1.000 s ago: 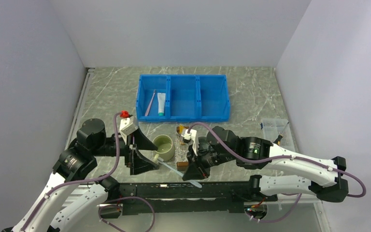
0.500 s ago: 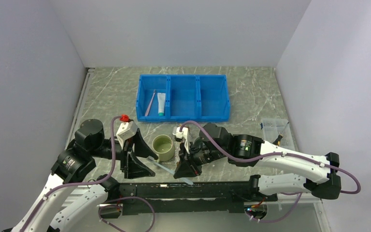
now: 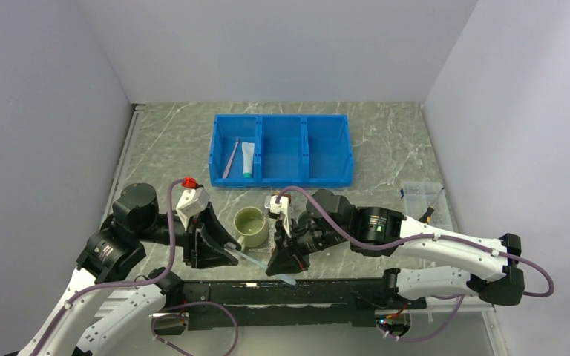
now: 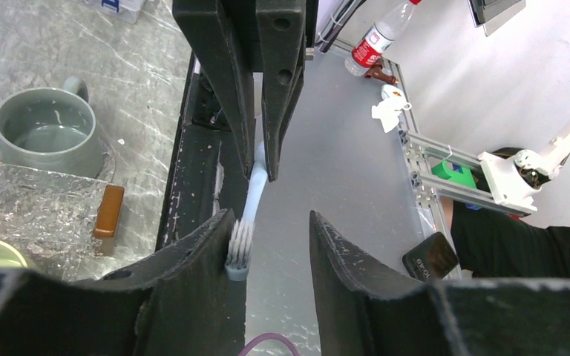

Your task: Prepare toiletry sets of a toothbrush and toothpaste on the tray

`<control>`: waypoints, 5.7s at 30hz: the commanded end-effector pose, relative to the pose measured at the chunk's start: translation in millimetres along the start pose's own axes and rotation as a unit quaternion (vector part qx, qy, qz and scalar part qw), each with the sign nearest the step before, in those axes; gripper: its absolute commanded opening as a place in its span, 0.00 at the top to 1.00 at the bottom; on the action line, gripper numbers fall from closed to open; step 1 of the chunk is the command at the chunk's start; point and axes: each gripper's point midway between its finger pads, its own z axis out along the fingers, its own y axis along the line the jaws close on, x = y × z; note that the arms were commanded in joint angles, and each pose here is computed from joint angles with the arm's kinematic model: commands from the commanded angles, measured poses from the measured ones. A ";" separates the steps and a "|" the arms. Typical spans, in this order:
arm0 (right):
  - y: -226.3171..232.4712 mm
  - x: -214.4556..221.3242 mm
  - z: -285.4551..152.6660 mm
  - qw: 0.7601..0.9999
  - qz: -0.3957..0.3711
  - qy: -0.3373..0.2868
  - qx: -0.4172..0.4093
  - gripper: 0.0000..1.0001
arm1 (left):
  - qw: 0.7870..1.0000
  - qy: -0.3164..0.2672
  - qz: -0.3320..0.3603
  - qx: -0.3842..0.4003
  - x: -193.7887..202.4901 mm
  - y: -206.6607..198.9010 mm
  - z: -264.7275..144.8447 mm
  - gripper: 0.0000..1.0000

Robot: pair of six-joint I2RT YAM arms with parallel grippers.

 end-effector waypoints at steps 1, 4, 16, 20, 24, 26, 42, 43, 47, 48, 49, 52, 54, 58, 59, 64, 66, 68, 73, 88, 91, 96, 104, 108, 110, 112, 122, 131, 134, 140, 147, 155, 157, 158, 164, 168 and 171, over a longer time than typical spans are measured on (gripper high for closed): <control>14.4 -21.5 -8.0 0.999 -0.022 -0.038 -0.021 1.00 | 1.000 -0.006 0.024 0.007 -9.5 -8.2 -2.9 0.57; 14.2 -20.8 -8.9 0.999 -0.023 -0.039 -0.020 1.00 | 1.000 -0.006 0.023 0.006 -9.3 -6.7 -2.3 0.69; -2.3 -13.9 -15.9 0.999 -0.008 -0.040 0.032 0.56 | 0.999 -0.006 -0.002 -0.039 -14.5 20.4 4.7 1.00; -20.8 -17.4 -35.9 0.992 0.007 -0.064 0.107 0.42 | 0.997 -0.001 -0.012 -0.073 -15.6 35.5 5.6 1.00; -42.2 -23.0 -63.8 0.976 0.023 -0.100 0.193 0.38 | 0.991 -0.001 -0.026 -0.132 -19.3 59.2 4.6 1.00; -58.9 -23.1 -79.0 0.960 0.039 -0.116 0.251 0.37 | 0.985 -0.001 -0.032 -0.169 -22.0 73.0 2.7 1.00; -105.9 16.3 -105.7 0.915 0.085 -0.120 0.376 0.36 | 0.920 0.093 -0.042 -0.378 -24.1 135.0 22.5 1.00; -107.1 18.9 -104.7 0.915 0.085 -0.117 0.377 0.36 | 0.915 0.104 -0.043 -0.389 -20.7 139.6 24.0 1.00; -111.0 26.7 -101.3 0.914 0.087 -0.109 0.380 0.36 | 0.891 0.135 -0.040 -0.431 -16.5 158.3 28.2 1.00; -111.6 28.1 -100.9 0.914 0.088 -0.107 0.380 0.36 | 0.890 0.137 -0.038 -0.434 -17.3 160.5 30.0 1.00; -111.5 28.7 -101.0 0.915 0.088 -0.107 0.380 0.35 | 0.887 0.142 -0.038 -0.437 -16.1 164.7 32.8 1.00; -111.8 32.0 -101.7 0.915 0.089 -0.106 0.380 0.35 | 0.881 0.152 -0.038 -0.446 -14.9 173.8 38.2 1.00; -112.0 34.0 -103.2 0.914 0.090 -0.107 0.380 0.35 | 0.880 0.162 -0.038 -0.446 -13.7 177.9 43.0 1.00; -113.0 39.6 -105.0 0.914 0.093 -0.109 0.379 0.35 | 0.878 0.175 -0.041 -0.443 -12.3 184.6 52.8 1.00; -112.8 40.5 -105.5 0.914 0.093 -0.109 0.379 0.35 | 0.879 0.176 -0.042 -0.442 -12.5 185.9 54.9 1.00; -114.2 45.9 -109.1 0.912 0.096 -0.108 0.384 0.35 | 0.882 0.180 -0.043 -0.433 -17.1 187.7 65.2 1.00; -114.4 47.5 -111.0 0.912 0.096 -0.109 0.384 0.35 | 0.884 0.183 -0.045 -0.428 -18.2 186.2 67.6 1.00; -114.1 47.9 -112.7 0.911 0.096 -0.112 0.385 0.35 | 0.886 0.184 -0.044 -0.423 -19.9 182.9 69.6 1.00; -114.8 49.6 -114.6 0.910 0.095 -0.114 0.386 0.35 | 0.889 0.190 -0.039 -0.415 -23.9 171.2 70.3 1.00; -118.4 53.3 -108.2 0.911 0.096 -0.105 0.388 0.35 | 0.878 0.226 -0.044 -0.419 -1.2 174.6 74.8 1.00; -118.7 54.9 -106.8 0.911 0.097 -0.104 0.387 0.35 | 0.877 0.231 -0.045 -0.419 2.3 177.7 77.6 1.00; -119.5 56.0 -106.4 0.910 0.100 -0.104 0.388 0.35 | 0.871 0.243 -0.044 -0.425 10.4 186.1 80.8 1.00; -121.9 60.8 -103.4 0.910 0.102 -0.098 0.389 0.35 | 0.863 0.260 -0.042 -0.431 20.1 198.6 87.5 1.00; -122.1 62.6 -104.4 0.909 0.105 -0.096 0.391 0.35 | 0.864 0.264 -0.043 -0.428 23.0 201.7 91.9 1.00; -122.1 63.7 -104.6 0.910 0.105 -0.097 0.390 0.35 | 0.864 0.265 -0.043 -0.427 23.8 202.8 93.5 1.00; -122.3 64.8 -105.2 0.909 0.108 -0.098 0.390 0.35 | 0.864 0.265 -0.042 -0.426 23.8 203.4 95.1 1.00; -122.5 67.5 -105.8 0.909 0.111 -0.098 0.390 0.35 | 0.865 0.269 -0.046 -0.421 25.9 206.2 101.3 1.00; -122.6 69.1 -107.3 0.909 0.111 -0.099 0.391 0.34 | 0.867 0.269 -0.050 -0.416 26.1 206.6 105.5 1.00; -122.9 69.3 -107.7 0.908 0.111 -0.099 0.392 0.34 | 0.869 0.269 -0.051 -0.412 25.8 206.1 107.5 1.00; -122.7 68.9 -108.4 0.908 0.109 -0.098 0.392 0.34 | 0.866 0.277 -0.051 -0.413 28.8 208.1 108.1 1.00; -123.9 69.2 -108.2 0.907 0.107 -0.096 0.395 0.34 | 0.863 0.287 -0.052 -0.412 34.1 210.8 109.9 1.00; -124.9 70.2 -107.6 0.907 0.107 -0.095 0.397 0.34 | 0.862 0.294 -0.054 -0.409 35.5 212.6 113.4 1.00; -125.2 70.6 -107.8 0.906 0.107 -0.096 0.397 0.34 | 0.862 0.294 -0.053 -0.408 34.8 213.2 114.3 0.97; -125.6 70.9 -107.9 0.906 0.108 -0.096 0.398 0.34 | 0.863 0.295 -0.053 -0.408 34.8 213.4 114.8 0.91; -125.7 72.1 -110.6 0.905 0.110 -0.098 0.400 0.34 | 0.864 0.295 -0.051 -0.404 33.5 214.2 118.5 0.82; -125.3 72.1 -111.8 0.904 0.110 -0.099 0.400 0.34 | 0.865 0.295 -0.051 -0.404 32.2 215.2 120.2 0.80; -125.1 71.7 -112.3 0.904 0.111 -0.101 0.400 0.34 | 0.865 0.294 -0.051 -0.403 31.1 215.9 121.9 0.77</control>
